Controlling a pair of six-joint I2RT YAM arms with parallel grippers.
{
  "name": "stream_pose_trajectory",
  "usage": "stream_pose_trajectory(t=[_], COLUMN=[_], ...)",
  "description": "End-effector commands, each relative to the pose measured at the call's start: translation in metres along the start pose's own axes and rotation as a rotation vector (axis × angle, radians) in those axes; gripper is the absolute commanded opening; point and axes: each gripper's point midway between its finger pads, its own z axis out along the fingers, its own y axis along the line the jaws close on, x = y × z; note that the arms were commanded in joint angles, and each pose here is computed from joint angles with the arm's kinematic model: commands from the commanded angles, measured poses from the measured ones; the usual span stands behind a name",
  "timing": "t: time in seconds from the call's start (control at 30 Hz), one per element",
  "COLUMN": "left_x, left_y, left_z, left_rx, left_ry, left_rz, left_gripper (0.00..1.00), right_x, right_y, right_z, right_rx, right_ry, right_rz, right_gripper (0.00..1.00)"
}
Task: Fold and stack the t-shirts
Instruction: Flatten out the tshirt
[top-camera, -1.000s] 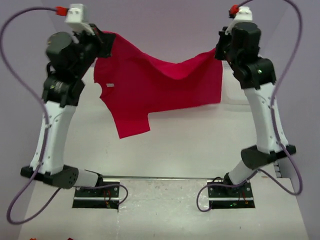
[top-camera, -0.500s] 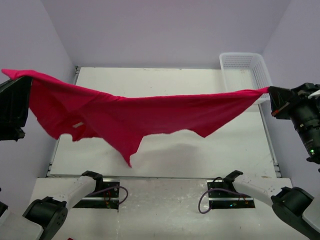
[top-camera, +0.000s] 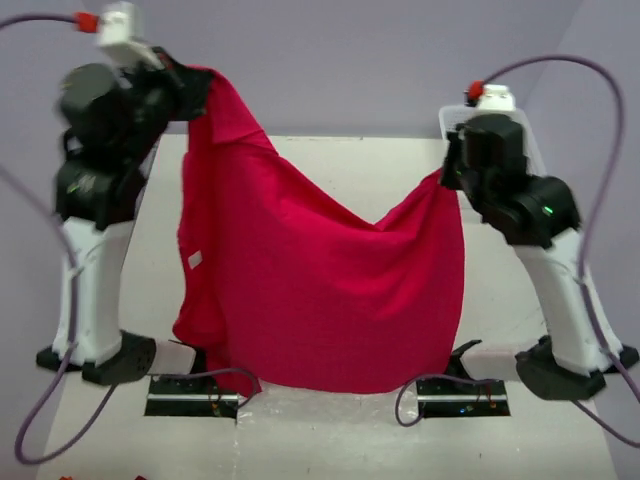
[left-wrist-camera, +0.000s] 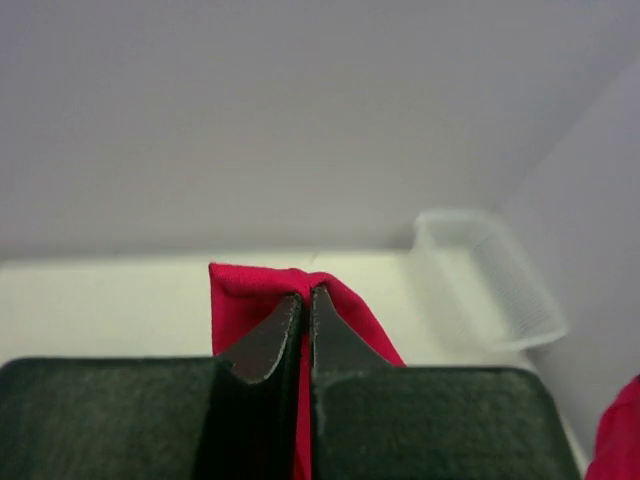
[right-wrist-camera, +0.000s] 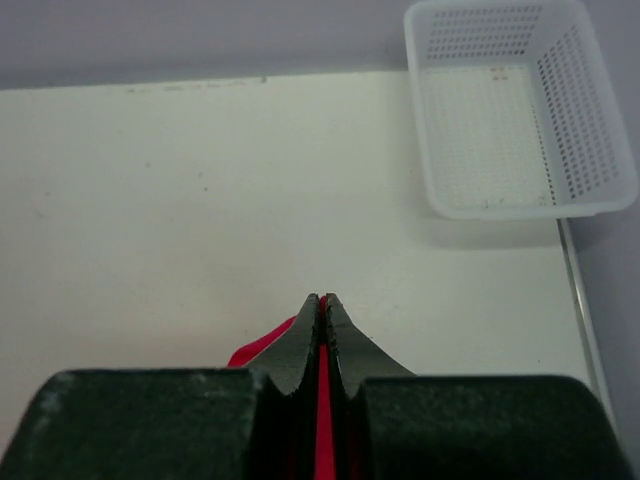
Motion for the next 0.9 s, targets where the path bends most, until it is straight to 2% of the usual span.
stream_pose_trajectory(t=[0.0,0.03,0.07,0.1,0.13,0.17,0.2,0.27,0.3,0.37,0.5,0.67,0.73,0.87], left_x=[0.167,0.181,0.231,0.24,0.261,0.293,0.314,0.341,0.365,0.388,0.391,0.389,0.388,0.394], left_y=[0.113,0.129,0.157,0.178,0.196,0.213,0.233,0.252,0.264,0.274,0.28,0.287,0.289,0.291], left_z=[0.067,0.081,0.087,0.096,0.099,0.097,0.108,0.117,0.124,0.135,0.159,0.186,0.196,0.198], left_rx=[-0.318,-0.324,-0.354,-0.365,-0.391,-0.406,-0.417,-0.427,-0.413,-0.383,-0.311,-0.288,-0.283,-0.282], left_ry=[0.425,0.413,0.517,0.5,0.527,0.584,0.59,0.621,0.651,0.678,0.626,0.609,0.602,0.623], left_rz=[0.069,0.072,0.055,0.033,0.012,-0.008,-0.013,0.004,-0.003,0.017,0.039,0.055,0.056,0.046], left_gripper=[0.0,0.0,0.0,0.0,0.0,0.0,0.0,0.0,0.0,0.0,0.0,0.0,0.0,0.0], right_x=[0.044,0.058,0.067,0.078,0.094,0.103,0.1,0.122,0.117,0.124,0.125,0.104,0.111,0.107], right_y=[0.028,0.036,0.028,0.028,0.022,0.021,0.023,0.019,0.02,0.019,0.013,-0.001,-0.009,-0.017], right_z=[0.096,0.128,0.15,0.166,0.2,0.215,0.231,0.269,0.281,0.308,0.341,0.369,0.383,0.397], right_rx=[0.035,0.055,0.081,0.079,0.114,0.121,0.108,0.105,0.093,0.102,0.094,0.095,0.1,0.102], right_ry=[0.138,0.169,0.195,0.232,0.267,0.296,0.28,0.327,0.32,0.34,0.342,0.294,0.309,0.293], right_rz=[-0.032,-0.044,-0.045,-0.042,-0.041,-0.047,-0.036,-0.036,-0.034,-0.054,-0.045,-0.045,-0.051,-0.053], right_gripper=[0.0,0.0,0.0,0.0,0.0,0.0,0.0,0.0,0.0,0.0,0.0,0.0,0.0,0.0])
